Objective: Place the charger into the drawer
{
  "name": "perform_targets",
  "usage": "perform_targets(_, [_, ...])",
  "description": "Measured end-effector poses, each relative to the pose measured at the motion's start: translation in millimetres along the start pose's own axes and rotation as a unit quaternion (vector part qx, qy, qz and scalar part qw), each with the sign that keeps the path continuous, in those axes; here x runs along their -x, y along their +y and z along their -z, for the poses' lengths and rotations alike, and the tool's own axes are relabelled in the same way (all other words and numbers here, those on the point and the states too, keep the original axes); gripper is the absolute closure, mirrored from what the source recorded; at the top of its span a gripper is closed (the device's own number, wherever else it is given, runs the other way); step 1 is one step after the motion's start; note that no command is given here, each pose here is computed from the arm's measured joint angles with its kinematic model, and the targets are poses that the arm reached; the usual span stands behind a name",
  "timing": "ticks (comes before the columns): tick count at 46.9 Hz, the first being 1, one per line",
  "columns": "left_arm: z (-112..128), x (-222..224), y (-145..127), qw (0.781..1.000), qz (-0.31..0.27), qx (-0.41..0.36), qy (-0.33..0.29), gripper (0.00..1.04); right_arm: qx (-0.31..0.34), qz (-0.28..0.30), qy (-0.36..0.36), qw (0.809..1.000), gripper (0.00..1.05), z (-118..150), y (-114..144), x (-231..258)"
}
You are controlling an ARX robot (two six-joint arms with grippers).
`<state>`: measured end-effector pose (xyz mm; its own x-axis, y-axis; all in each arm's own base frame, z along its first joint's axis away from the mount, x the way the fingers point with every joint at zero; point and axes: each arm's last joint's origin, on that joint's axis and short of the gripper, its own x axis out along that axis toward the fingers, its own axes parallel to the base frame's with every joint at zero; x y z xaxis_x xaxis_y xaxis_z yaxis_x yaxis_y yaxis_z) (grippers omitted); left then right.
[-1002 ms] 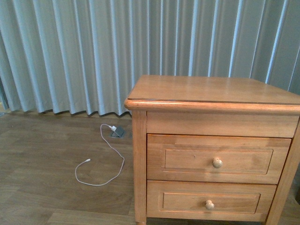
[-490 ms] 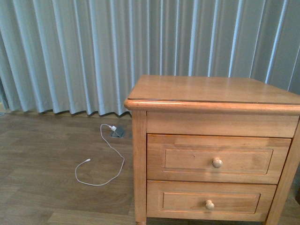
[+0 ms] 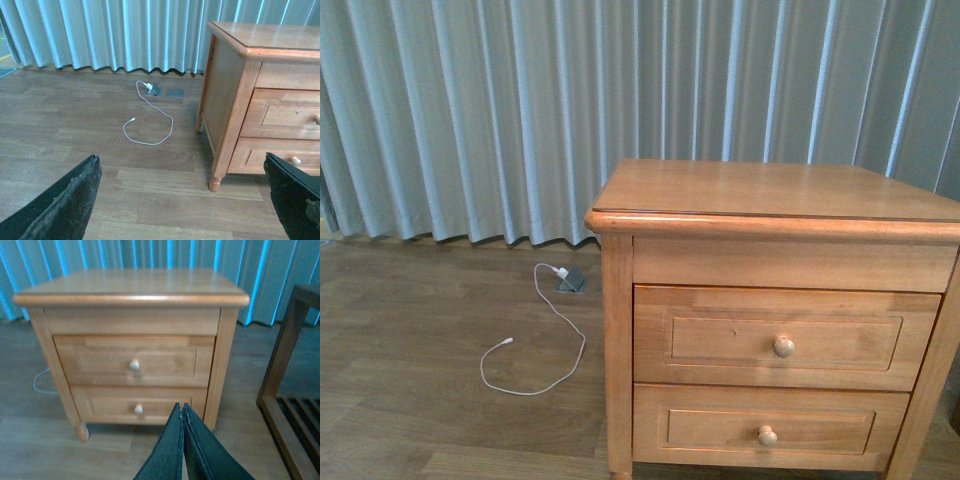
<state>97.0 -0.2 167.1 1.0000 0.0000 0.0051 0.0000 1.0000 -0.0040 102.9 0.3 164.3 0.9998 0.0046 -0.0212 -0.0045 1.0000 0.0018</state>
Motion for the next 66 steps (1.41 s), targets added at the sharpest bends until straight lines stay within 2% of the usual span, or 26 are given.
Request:
perform_targets(19, [0.0,0.0,0.0,1.000,0.000,0.000,0.000,0.06,0.001,0.000,-0.012,1.000,1.03,-0.8,0.0,5.3])
perform_targets(28, [0.0,0.0,0.0,1.000,0.000,0.000,0.000,0.06,0.001,0.000,-0.012,1.000,0.62,-0.8,0.0,5.3])
perform_targets(32, [0.0,0.0,0.0,1.000,0.000,0.000,0.000,0.06,0.001,0.000,-0.012,1.000,0.41,-0.8,0.0,5.3])
perform_targets(40, [0.0,0.0,0.0,1.000,0.000,0.000,0.000,0.06,0.001,0.000,-0.012,1.000,0.08,-0.8,0.0,5.3])
perform_targets(66, [0.0,0.0,0.0,1.000,0.000,0.000,0.000,0.06,0.001,0.000,-0.012,1.000,0.08,-0.8,0.0,5.3])
